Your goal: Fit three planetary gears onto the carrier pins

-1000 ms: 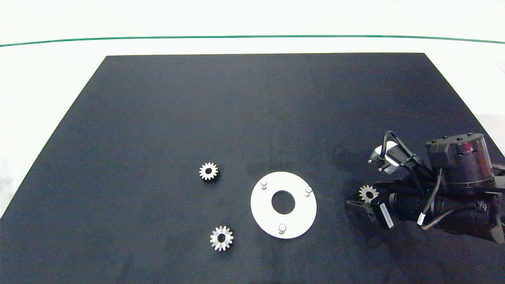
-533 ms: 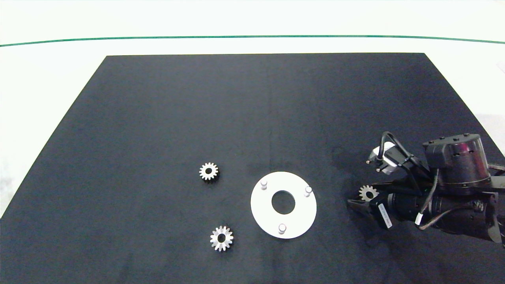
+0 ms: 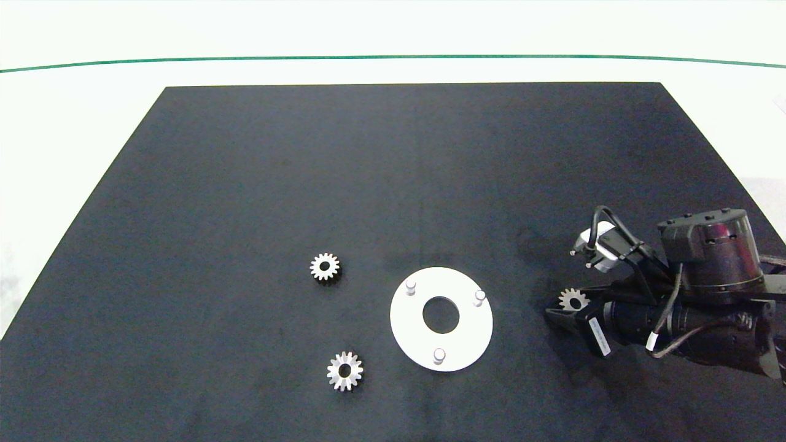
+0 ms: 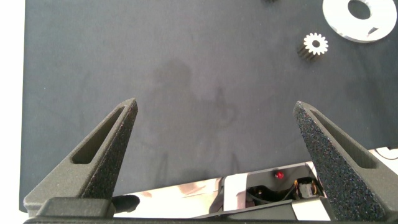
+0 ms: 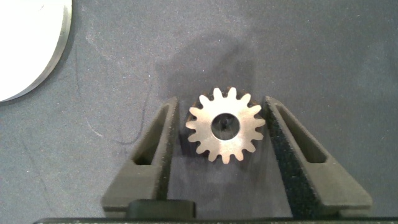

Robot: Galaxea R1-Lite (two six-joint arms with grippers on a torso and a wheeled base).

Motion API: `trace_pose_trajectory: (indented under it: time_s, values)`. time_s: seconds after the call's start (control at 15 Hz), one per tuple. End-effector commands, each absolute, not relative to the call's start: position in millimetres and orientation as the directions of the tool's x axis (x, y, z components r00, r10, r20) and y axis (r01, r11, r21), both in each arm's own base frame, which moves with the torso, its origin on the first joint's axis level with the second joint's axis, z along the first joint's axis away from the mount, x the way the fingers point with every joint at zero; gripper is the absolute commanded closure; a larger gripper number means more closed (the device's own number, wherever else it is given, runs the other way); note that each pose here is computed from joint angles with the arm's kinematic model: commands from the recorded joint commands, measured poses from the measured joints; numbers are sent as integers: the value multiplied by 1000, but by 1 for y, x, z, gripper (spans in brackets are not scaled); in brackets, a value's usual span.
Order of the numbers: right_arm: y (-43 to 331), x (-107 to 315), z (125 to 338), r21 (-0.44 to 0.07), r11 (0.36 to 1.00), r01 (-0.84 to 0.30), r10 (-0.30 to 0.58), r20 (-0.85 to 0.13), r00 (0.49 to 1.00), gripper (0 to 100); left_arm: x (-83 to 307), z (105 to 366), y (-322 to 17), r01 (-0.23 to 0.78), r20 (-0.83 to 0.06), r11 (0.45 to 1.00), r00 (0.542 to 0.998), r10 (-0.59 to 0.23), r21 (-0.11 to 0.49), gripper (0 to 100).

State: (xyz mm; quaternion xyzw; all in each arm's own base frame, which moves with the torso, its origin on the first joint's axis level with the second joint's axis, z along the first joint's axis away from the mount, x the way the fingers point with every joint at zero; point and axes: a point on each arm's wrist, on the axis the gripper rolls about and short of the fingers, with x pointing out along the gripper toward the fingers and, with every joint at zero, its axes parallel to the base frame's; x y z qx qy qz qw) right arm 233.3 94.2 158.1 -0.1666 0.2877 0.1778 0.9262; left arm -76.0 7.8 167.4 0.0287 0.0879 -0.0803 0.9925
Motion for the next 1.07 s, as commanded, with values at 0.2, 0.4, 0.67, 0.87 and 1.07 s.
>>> trace_pose_trajectory:
  time_s: [0.2,0.4,0.67,0.87,1.07]
  values:
    - [94,233,159,-207,881,-425,235,-589,773,56,-76,166,8,166,-184,985,970,-155,43,0]
    - [94,232,158,-207,881,-424,233,-591,772,62,-75,164,8,176,-190,983,968,-164,44,0]
    - [93,232,158,-207,881,-425,232,-593,771,71,-75,164,9,178,-189,983,968,-167,44,0]
    - [93,232,158,-207,881,-425,232,-593,771,77,-75,163,8,179,-193,983,967,-167,46,0]
    - [93,232,157,-209,881,-425,230,-595,770,83,-75,162,8,179,-193,983,967,-167,44,0]
